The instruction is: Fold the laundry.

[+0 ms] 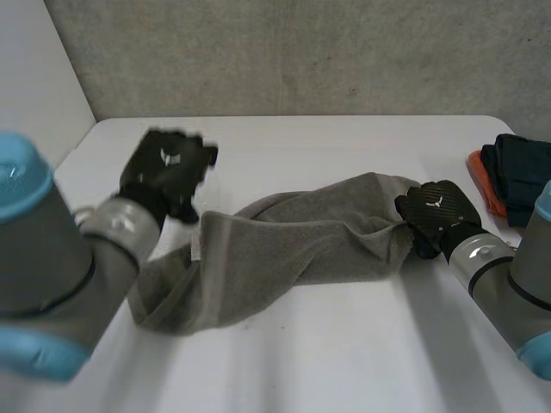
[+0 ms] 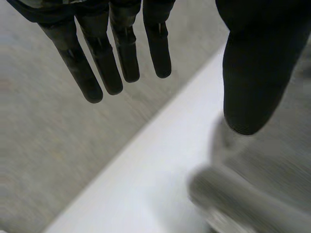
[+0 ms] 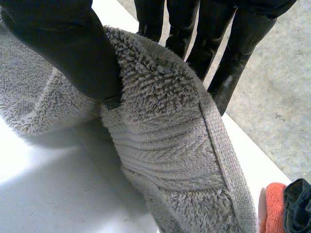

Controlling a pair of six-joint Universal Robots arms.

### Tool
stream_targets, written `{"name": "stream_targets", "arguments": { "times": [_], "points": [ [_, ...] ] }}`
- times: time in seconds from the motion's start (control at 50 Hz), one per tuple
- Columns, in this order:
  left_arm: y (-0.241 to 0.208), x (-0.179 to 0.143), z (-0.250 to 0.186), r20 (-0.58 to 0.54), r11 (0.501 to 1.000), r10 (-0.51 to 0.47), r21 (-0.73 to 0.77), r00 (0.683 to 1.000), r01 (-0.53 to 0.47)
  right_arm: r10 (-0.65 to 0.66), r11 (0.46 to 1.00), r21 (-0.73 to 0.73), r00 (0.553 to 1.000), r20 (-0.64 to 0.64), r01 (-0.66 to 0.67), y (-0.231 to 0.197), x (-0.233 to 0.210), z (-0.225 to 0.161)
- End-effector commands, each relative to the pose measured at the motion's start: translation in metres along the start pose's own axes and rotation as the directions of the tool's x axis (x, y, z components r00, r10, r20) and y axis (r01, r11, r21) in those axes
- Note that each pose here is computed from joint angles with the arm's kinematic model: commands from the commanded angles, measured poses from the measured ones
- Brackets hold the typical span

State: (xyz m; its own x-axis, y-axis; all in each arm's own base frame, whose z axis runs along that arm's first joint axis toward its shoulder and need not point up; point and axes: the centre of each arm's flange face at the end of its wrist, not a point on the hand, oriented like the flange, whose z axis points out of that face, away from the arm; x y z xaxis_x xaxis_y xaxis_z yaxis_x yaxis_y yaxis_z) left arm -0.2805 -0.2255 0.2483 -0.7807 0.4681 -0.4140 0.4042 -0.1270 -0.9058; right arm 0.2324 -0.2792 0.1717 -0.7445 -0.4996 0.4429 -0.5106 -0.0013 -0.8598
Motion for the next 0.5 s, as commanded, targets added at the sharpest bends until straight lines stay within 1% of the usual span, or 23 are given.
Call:
{"name": "stream_targets", "arguments": {
  "times": [0.02,0.08,0.1,0.18,0.24,0.36,0.5],
  "points": [
    [0.011,0.005,0.071,-0.048,0.995,-0.076,0.053,0.996,0.079,-0.004,1.0,0.015,1.0,-0.008,0.004,-0.002,0.0,-0.003],
    [0.023,0.008,0.087,-0.066,0.996,-0.074,0.036,0.995,0.077,-0.003,1.0,0.012,1.0,-0.006,0.003,-0.001,-0.001,-0.003],
    [0.037,0.01,0.096,-0.071,0.997,-0.075,0.007,0.995,0.075,-0.002,1.0,0.009,1.0,-0.006,0.002,0.0,-0.001,-0.004],
    [0.067,0.01,0.118,-0.061,0.997,-0.068,-0.049,0.996,0.065,-0.002,1.0,0.007,1.0,-0.007,0.002,0.0,-0.001,-0.004],
    [0.08,0.015,0.126,-0.069,0.997,-0.051,-0.068,0.996,0.046,-0.002,1.0,0.008,1.0,-0.009,0.002,0.0,0.0,-0.004],
    [0.102,0.024,0.135,-0.088,0.994,-0.001,-0.109,0.996,-0.008,-0.002,1.0,0.012,1.0,-0.013,0.002,-0.001,0.002,-0.003],
    [0.104,0.027,0.122,-0.128,0.982,-0.005,-0.187,0.992,-0.019,-0.005,1.0,0.019,1.0,-0.017,0.006,-0.003,0.002,-0.002]
  ]
}}
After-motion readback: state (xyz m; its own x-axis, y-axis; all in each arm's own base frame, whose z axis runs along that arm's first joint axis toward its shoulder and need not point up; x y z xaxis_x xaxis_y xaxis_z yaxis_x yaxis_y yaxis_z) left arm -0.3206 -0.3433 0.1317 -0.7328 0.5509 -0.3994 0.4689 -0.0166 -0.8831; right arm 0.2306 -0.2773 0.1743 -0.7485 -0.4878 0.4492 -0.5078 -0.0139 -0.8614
